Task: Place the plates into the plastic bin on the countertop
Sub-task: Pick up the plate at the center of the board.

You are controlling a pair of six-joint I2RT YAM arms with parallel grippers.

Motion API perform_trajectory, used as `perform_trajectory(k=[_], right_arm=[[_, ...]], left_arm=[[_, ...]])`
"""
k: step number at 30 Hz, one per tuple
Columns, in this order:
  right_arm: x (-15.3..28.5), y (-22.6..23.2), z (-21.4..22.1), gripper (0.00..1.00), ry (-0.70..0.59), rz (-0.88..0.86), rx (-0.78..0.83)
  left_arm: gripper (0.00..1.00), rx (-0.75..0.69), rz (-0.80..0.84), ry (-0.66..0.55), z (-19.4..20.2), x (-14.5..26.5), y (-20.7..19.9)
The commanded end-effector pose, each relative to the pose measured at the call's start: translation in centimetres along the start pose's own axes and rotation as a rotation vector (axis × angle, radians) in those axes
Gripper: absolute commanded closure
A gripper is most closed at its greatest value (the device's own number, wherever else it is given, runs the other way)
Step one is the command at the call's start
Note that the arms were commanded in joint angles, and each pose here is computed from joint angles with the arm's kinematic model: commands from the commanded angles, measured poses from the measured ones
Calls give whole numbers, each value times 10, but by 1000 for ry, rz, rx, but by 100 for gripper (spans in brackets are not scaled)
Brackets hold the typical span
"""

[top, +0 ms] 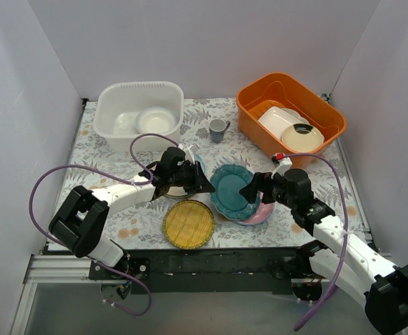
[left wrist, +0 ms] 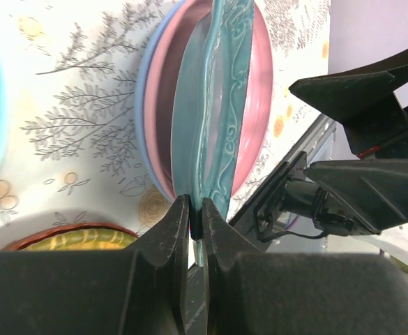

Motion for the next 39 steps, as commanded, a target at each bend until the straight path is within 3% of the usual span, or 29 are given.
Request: perform_trajectory(k=[1, 12, 20, 24, 29, 32, 39], right_arm=[[-4, -12, 9, 2, 13, 58, -4], [-16, -38, 44, 2, 99, 145, -61], [-24, -30, 53, 4, 113, 34, -74], [-24, -29, 54, 6, 118, 19, -71], [-22, -25, 51, 7, 101, -3, -57], [-22, -24, 51, 8, 106, -14, -51], [-20, -22, 50, 8, 101, -24, -46]], left_arm=[[100, -84, 96, -111, -27, 24, -32], [100, -74, 65, -93, -20, 21, -20], [100, -70, 65, -78, -12, 13, -9], [88, -57, 71, -64, -9, 7, -4], [67, -46, 74, -55, -7, -2, 2], [63, -33, 86, -44, -6, -8, 5], [66, -20, 72, -25, -5, -16, 12]])
Point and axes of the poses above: each gripper's point midway between its finger pads, its own x axis back along the fingers, its own y axis along the line the jaws close on, z = x × y, the point moved 5 cm from there along x, back along the fingers, and after that the axes turned 4 degrees about -x, right-handed, at the moved point
